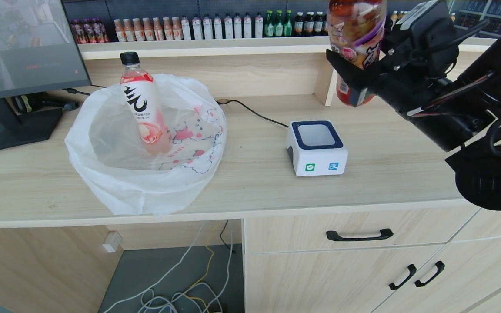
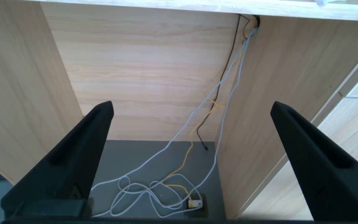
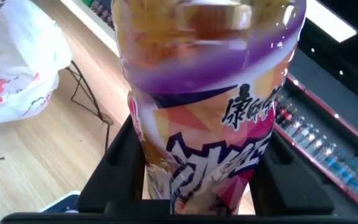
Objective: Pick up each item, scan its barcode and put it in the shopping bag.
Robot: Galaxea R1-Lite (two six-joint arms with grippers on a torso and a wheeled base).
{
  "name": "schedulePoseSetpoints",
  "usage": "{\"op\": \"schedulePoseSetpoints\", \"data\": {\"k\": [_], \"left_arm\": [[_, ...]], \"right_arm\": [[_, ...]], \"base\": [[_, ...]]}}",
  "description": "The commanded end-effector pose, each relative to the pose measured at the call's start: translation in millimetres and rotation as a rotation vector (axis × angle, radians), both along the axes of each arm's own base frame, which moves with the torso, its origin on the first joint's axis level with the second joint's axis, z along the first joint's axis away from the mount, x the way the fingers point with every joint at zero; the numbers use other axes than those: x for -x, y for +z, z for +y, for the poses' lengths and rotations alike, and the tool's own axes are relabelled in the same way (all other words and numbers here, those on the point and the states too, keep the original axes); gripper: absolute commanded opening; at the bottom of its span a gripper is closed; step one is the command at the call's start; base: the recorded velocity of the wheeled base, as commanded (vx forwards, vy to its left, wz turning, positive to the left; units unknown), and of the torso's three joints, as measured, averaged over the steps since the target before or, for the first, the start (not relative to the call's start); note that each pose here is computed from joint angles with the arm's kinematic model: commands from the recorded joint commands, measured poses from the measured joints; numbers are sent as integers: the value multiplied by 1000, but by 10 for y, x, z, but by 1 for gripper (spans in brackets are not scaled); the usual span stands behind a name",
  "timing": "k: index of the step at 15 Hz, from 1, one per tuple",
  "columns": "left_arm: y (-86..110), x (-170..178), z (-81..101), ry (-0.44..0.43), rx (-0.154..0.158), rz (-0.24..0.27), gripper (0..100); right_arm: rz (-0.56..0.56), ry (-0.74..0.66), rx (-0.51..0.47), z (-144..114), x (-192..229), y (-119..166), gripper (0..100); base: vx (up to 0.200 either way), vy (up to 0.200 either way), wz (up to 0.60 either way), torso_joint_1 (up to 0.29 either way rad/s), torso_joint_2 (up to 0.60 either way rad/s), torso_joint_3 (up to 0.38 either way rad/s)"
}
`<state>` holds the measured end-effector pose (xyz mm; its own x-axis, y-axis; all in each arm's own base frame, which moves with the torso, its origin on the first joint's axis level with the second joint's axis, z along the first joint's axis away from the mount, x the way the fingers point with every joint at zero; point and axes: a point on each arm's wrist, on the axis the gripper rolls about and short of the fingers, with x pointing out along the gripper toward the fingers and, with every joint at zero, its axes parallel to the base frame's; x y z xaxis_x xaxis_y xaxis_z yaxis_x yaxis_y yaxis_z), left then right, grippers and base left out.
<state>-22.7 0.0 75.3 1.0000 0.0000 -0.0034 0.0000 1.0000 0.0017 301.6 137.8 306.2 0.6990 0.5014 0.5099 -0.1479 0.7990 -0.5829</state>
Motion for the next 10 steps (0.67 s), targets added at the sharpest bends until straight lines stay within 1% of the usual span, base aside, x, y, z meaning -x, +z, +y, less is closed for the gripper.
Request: {"op": "schedulePoseSetpoints", "data": {"k": [1,3,4,5,7,10], "left_arm": [[0,0,0,0,0,0,100],[0,0,0,0,0,0,100],[0,0,0,0,2,0,100],[0,0,0,0,2,0,100],[0,0,0,0,2,0,100],[0,0,0,0,2,0,100]], "right_arm": [[52,-18,-132,-34,20,-11,0],[162,-12,-304,-62,4,-102,0],[193,2,-373,-87,12,-158,0],[203,1,-409,-125,5,-219,0],[196,0,-451,-207,18,-333,0],[232,-7,-474,-230,102,-512,0]], "base": [[0,0,0,0,0,0],[0,0,0,0,0,0],[0,0,0,0,0,0],[0,0,0,0,0,0],[0,0,0,0,0,0],[0,0,0,0,0,0]]}}
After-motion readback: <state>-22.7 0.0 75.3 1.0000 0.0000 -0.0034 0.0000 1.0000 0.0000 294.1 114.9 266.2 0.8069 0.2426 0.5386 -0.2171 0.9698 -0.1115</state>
